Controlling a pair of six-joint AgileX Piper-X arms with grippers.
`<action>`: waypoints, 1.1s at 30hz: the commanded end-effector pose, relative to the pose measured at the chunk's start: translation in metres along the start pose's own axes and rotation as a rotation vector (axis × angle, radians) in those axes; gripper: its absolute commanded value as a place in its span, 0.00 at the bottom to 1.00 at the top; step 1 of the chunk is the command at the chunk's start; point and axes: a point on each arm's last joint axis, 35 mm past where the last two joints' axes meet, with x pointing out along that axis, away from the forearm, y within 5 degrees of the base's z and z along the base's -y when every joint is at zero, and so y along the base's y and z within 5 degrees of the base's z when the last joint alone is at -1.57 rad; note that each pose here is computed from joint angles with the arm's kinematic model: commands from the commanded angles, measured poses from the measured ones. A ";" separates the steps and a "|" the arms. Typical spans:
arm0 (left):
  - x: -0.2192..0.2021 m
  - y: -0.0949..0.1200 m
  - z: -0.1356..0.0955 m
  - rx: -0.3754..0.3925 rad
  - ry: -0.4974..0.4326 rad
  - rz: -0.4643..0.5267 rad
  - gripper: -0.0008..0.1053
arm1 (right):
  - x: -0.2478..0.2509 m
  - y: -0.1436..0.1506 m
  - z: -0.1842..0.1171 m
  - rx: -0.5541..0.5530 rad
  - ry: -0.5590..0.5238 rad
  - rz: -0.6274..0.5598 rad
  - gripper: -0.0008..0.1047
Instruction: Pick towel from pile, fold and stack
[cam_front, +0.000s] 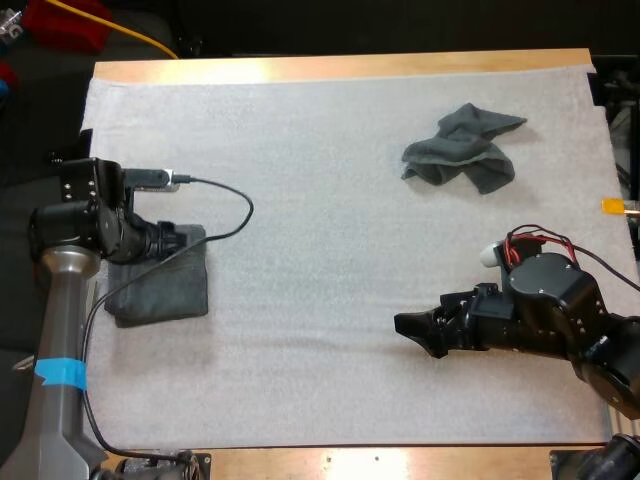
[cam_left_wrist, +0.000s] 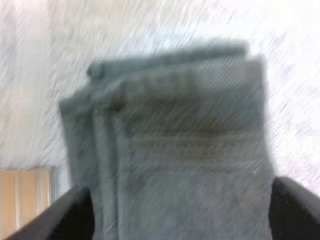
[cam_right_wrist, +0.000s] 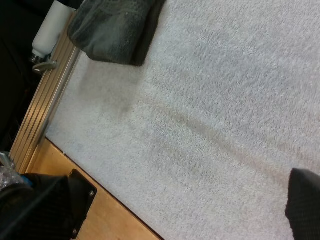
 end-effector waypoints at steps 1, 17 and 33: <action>0.001 -0.002 0.005 -0.015 -0.025 -0.029 0.66 | -0.001 0.001 0.001 -0.009 -0.007 0.012 0.80; 0.085 -0.005 0.017 -0.072 0.123 -0.025 0.66 | -0.001 0.001 0.001 -0.008 -0.002 0.011 0.80; 0.122 -0.005 0.013 -0.071 0.232 -0.012 0.66 | -0.001 0.001 0.001 -0.009 -0.006 0.012 0.80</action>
